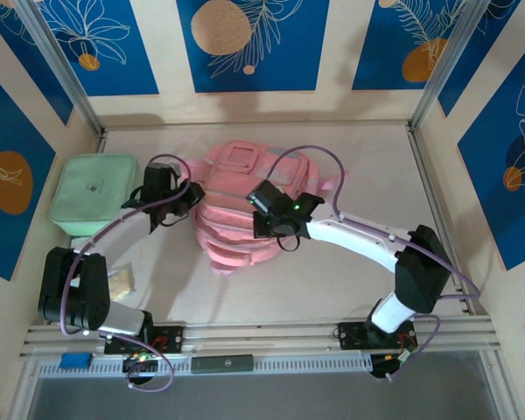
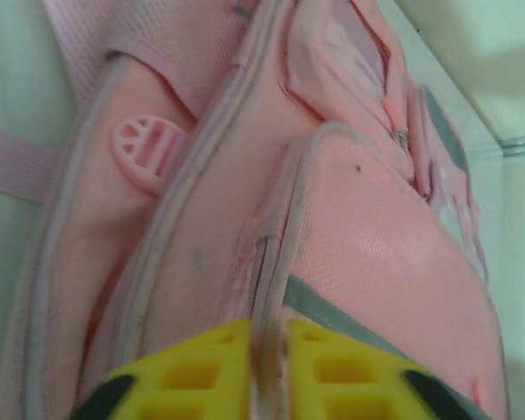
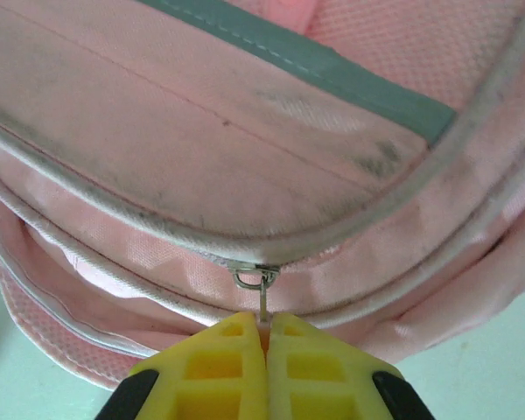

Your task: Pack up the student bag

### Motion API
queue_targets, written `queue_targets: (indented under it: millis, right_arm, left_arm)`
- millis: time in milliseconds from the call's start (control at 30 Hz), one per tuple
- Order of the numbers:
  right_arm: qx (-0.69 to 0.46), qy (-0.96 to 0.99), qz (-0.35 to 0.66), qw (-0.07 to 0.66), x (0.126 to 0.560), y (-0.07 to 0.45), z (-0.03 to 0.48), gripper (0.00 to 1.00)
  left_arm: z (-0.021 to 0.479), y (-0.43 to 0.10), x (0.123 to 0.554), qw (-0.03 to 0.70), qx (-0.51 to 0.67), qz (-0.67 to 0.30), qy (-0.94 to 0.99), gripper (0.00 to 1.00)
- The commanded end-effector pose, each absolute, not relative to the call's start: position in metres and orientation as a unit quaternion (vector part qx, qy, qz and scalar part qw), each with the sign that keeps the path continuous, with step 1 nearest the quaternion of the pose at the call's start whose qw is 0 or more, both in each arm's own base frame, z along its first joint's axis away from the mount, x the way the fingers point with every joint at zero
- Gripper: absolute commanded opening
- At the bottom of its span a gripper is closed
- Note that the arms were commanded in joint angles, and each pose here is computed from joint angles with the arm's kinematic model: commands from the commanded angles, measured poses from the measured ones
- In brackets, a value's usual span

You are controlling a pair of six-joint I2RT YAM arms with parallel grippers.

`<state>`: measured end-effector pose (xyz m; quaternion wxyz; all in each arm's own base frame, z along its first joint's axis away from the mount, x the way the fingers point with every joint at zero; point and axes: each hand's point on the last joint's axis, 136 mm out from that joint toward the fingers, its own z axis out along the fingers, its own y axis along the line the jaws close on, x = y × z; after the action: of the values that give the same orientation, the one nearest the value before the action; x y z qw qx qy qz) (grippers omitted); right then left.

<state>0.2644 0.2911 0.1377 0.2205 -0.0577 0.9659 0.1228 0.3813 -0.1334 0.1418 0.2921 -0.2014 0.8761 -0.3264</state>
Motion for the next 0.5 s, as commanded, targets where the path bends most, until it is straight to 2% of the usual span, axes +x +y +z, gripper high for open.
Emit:
queue_targets:
  millis: [0, 100, 267, 367, 467]
  right_arm:
    - [-0.022, 0.976, 0.111, 0.187, 0.258, 0.283, 0.130, 0.00]
    - [-0.021, 0.975, 0.116, 0.187, 0.256, 0.285, 0.127, 0.00]
    - [-0.021, 0.975, 0.117, 0.188, 0.255, 0.286, 0.126, 0.00]
    - [-0.019, 0.975, 0.117, 0.190, 0.253, 0.286, 0.123, 0.00]
    - [-0.019, 0.974, 0.121, 0.192, 0.252, 0.288, 0.121, 0.00]
  left_arm:
    - [0.157, -0.127, 0.369, 0.303, -0.209, -0.324, 0.871, 0.39]
    - [0.156, -0.142, 0.347, 0.302, -0.285, -0.404, 0.815, 0.49]
    - [0.155, -0.189, 0.319, 0.291, -0.307, -0.410, 0.808, 0.58]
    - [0.153, -0.213, 0.321, 0.291, -0.323, -0.440, 0.786, 0.59]
    - [0.142, -0.222, 0.320, 0.286, -0.334, -0.407, 0.801, 0.59]
